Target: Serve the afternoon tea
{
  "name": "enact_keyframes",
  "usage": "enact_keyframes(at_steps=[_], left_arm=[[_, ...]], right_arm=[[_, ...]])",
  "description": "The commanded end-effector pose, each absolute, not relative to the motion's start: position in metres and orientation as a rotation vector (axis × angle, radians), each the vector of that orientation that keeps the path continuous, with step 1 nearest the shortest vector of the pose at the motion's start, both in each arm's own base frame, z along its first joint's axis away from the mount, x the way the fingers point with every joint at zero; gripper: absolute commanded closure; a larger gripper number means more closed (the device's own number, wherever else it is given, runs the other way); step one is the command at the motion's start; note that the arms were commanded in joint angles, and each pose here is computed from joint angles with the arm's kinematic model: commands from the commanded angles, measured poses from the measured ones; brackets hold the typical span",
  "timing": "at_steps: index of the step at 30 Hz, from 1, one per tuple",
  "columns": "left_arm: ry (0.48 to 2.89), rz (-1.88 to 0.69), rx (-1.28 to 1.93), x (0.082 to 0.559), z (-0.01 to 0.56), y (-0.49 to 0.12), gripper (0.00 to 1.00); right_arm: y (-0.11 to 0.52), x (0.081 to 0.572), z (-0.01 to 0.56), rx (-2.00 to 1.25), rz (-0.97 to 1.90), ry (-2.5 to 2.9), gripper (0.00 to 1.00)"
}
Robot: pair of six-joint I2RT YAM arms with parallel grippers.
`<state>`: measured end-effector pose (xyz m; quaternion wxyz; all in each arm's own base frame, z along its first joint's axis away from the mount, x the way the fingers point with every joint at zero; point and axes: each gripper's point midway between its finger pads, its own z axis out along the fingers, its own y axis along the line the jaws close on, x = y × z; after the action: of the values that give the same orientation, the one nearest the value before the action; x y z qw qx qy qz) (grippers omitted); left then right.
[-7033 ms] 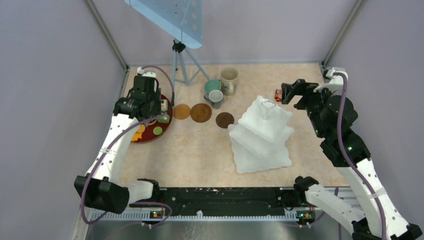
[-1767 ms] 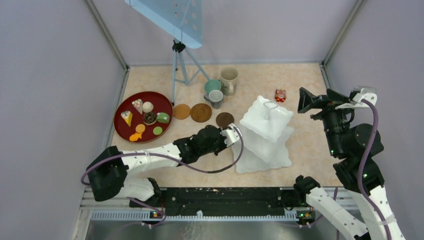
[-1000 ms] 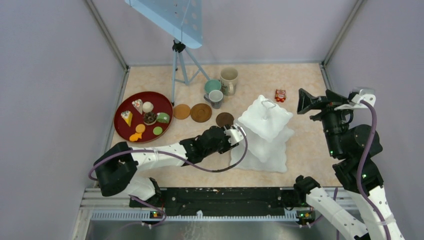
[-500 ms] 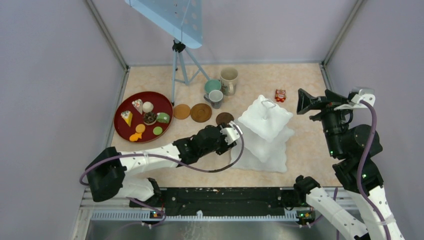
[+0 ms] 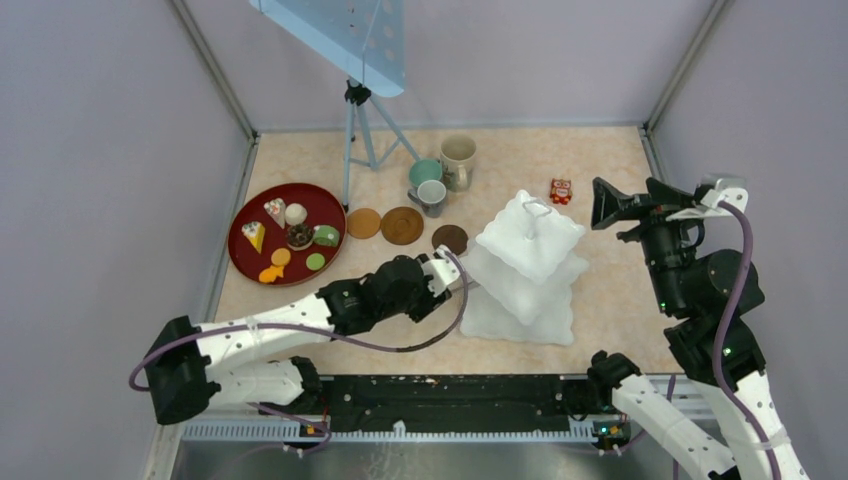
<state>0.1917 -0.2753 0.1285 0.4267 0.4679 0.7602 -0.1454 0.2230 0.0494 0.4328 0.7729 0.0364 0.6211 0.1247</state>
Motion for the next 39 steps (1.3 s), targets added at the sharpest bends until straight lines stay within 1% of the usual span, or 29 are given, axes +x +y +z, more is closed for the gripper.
enact_keyframes(at_steps=[1,10,18,22,26,28,31,34,39], left_arm=[[1.9,-0.273,1.03,0.199,0.158,-0.248,0.44],[1.946,0.029,0.757,0.224,0.186,-0.189,0.49],[2.04,0.143,0.485,0.234,0.206,-0.151,0.51],[2.134,0.125,0.234,0.24,0.223,-0.138,0.54],[2.196,0.107,-0.005,0.248,0.236,-0.125,0.54],[2.217,0.096,-0.129,0.252,0.24,-0.118,0.53],[2.258,0.092,-0.317,0.254,0.239,-0.105,0.49],[2.287,0.06,-0.461,0.26,0.236,-0.098,0.49],[2.282,-0.005,-0.599,0.273,0.231,-0.09,0.49]], right_arm=[[0.051,0.221,0.439,0.08,0.293,1.304,0.07],[0.066,0.223,0.43,0.044,0.365,1.329,0.07],[0.081,0.224,0.409,0.006,0.428,1.397,0.07],[0.087,0.22,0.405,-0.002,0.473,1.413,0.07],[0.09,0.218,0.399,-0.005,0.497,1.428,0.07],[0.089,0.218,0.396,-0.007,0.489,1.434,0.07],[0.085,0.217,0.397,-0.011,0.464,1.429,0.07],[0.079,0.216,0.399,-0.003,0.433,1.421,0.07],[0.076,0.214,0.4,-0.004,0.414,1.411,0.07]])
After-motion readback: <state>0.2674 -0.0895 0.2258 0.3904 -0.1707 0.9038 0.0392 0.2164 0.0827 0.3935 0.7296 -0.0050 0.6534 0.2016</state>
